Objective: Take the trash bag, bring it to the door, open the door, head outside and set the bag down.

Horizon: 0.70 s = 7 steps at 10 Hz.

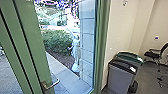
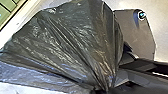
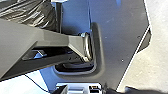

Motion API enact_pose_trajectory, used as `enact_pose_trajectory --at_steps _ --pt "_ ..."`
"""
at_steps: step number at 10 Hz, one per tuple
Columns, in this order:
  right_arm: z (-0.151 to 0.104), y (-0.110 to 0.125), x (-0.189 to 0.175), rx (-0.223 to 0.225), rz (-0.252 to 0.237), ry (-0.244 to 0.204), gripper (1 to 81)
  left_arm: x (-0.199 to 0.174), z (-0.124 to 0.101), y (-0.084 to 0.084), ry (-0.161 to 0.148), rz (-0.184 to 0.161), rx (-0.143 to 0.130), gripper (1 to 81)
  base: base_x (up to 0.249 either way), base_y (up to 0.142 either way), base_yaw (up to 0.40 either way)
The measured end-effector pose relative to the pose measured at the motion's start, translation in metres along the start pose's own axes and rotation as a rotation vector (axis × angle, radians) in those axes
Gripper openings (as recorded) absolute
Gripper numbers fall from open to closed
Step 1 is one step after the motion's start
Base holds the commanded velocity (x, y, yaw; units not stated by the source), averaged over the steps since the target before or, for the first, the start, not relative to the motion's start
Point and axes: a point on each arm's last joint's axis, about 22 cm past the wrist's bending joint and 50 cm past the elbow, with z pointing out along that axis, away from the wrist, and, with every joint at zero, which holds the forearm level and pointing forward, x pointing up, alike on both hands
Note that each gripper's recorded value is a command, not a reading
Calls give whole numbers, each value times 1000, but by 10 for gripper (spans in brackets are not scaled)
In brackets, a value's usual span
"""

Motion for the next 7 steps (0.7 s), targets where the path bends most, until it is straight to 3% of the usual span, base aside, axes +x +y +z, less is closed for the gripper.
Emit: enact_pose_trajectory --at_steps 7 --pt "0 0 2 0 -1 2 811 3 0 2 4 2 -3 10 94 0 0"
